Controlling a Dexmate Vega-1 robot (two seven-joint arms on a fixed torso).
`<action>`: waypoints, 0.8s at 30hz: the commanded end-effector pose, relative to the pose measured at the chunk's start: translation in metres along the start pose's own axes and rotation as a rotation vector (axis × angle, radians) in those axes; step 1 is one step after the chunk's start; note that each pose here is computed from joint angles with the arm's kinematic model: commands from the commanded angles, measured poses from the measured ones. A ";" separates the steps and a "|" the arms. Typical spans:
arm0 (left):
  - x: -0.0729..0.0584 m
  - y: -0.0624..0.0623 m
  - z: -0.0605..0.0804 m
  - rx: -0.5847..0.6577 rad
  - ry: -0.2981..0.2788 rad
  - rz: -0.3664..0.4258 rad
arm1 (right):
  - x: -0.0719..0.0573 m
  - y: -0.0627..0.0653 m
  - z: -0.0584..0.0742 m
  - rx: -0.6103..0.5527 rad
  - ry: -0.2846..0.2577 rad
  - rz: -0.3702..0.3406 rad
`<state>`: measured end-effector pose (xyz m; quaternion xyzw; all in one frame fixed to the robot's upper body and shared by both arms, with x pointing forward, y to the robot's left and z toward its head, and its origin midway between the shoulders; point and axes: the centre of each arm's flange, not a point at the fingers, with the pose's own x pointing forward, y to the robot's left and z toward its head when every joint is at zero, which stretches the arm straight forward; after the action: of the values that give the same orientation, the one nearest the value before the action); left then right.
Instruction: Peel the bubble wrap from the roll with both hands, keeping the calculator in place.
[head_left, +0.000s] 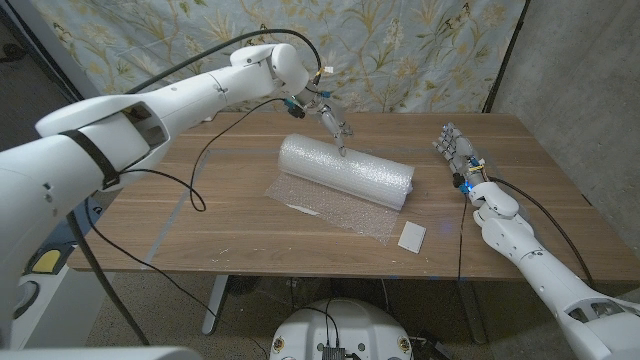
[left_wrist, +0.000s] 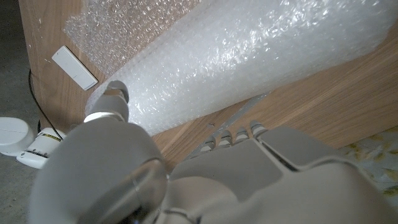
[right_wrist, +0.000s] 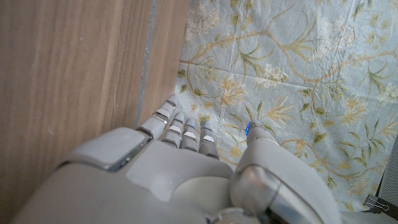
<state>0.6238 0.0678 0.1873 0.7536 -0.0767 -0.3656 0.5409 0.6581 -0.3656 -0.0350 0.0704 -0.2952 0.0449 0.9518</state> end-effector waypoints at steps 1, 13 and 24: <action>0.010 0.009 0.016 0.102 -0.022 -0.044 | -0.003 -0.004 0.003 -0.007 0.006 -0.010; 0.014 0.013 0.023 0.182 -0.024 -0.103 | -0.015 -0.014 0.004 -0.012 0.017 -0.051; 0.020 0.011 0.023 0.223 -0.028 -0.119 | -0.020 -0.019 0.004 -0.012 0.024 -0.068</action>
<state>0.6248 0.0397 0.1871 0.7956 -0.0776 -0.3928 0.4546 0.6458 -0.3803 -0.0414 0.0726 -0.2855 0.0195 0.9554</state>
